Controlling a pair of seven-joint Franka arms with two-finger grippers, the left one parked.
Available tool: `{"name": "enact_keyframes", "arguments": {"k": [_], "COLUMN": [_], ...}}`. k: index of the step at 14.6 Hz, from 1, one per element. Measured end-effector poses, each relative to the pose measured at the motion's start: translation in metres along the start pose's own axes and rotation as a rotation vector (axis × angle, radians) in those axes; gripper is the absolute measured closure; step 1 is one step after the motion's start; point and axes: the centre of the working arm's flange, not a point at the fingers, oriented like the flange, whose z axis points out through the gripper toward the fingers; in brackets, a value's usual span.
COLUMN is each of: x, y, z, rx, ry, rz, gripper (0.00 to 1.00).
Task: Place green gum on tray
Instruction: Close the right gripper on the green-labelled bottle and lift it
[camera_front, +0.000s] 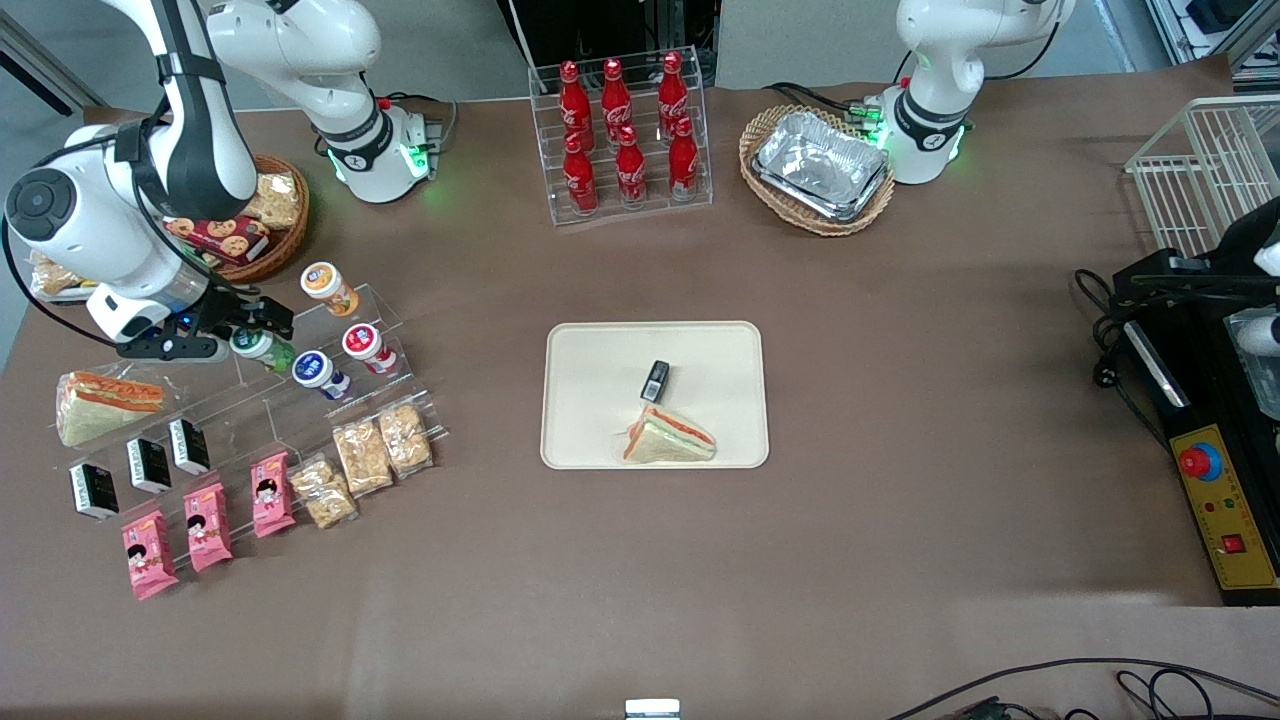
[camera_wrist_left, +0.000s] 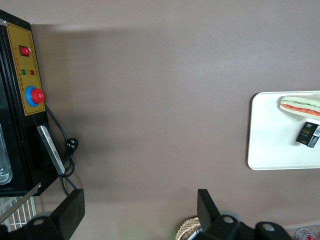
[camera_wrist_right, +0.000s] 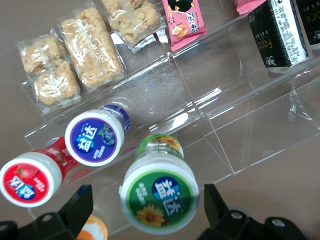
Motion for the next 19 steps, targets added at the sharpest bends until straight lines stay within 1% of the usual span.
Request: {"name": "enact_keyframes", "arguments": {"k": [3,5,6,7,9,12,13,16,19], "x": [0.002,0.003,0.003,0.003,0.004,0.011,0.014,0.02,0.025], "y": [0.004,0.006,0.006,0.006,0.006,0.012,0.013,0.014,0.015], "z": [0.007,0.009,0.009,0.009,0.006,-0.008,-0.015,-0.038,-0.054], "rx": [-0.001,-0.001,-0.001,-0.001,-0.001,-0.002,-0.002,0.0,-0.001], "ry": [-0.003,-0.003,-0.003,-0.003,0.002,0.022,0.02,-0.003,0.003], "rz": [0.004,-0.005,-0.01,-0.017,-0.034,-0.043,-0.045,-0.075,-0.096], "gripper": [0.05,0.26,0.27,0.31,0.34,0.35,0.35,0.41,0.41]}}
